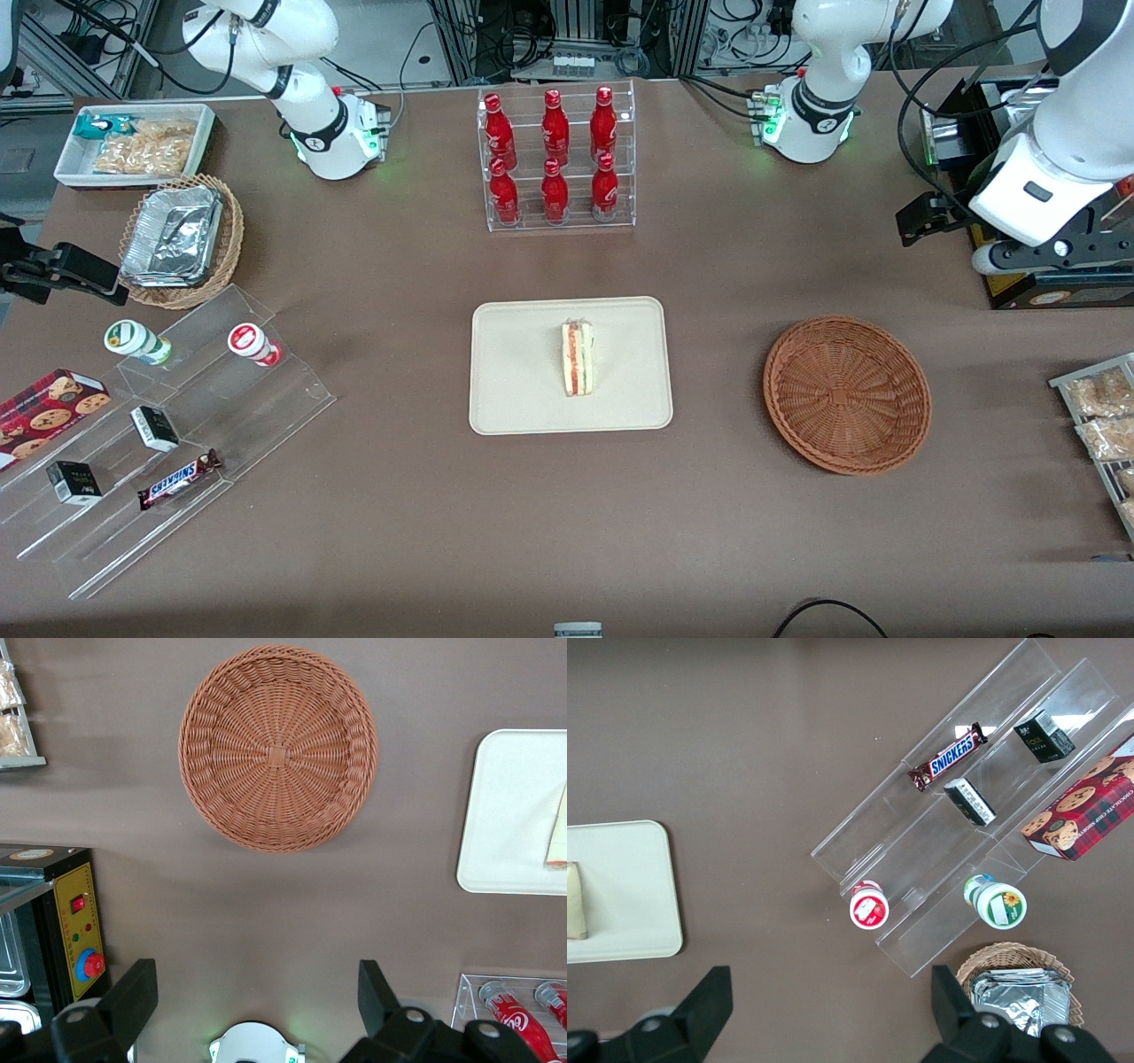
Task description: Place sandwich from basket to tray
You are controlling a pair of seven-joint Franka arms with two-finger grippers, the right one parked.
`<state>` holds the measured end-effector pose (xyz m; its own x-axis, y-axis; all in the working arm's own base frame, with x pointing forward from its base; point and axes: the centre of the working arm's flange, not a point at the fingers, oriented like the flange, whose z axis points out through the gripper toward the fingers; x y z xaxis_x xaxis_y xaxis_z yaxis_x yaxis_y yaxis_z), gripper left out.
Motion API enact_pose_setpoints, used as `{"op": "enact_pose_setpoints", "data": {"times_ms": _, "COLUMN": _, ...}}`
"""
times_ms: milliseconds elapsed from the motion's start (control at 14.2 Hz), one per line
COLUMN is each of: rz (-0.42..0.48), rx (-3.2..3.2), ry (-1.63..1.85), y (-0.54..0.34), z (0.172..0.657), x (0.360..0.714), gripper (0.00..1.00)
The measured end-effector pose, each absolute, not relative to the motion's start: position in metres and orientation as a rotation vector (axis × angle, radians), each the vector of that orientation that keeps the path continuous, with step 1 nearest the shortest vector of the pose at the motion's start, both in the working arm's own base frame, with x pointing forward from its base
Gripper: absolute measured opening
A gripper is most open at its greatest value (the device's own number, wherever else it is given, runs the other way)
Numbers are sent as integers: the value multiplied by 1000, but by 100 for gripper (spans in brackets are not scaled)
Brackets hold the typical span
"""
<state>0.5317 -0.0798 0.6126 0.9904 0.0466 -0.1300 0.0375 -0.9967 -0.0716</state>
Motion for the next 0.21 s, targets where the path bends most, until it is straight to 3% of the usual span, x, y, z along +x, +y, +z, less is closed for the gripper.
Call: {"op": "enact_pose_setpoints", "data": {"times_ms": 211, "rz": 206, "rx": -3066, "ry": -65, "y": -80, "z": 611, "x": 533, "gripper": 100}}
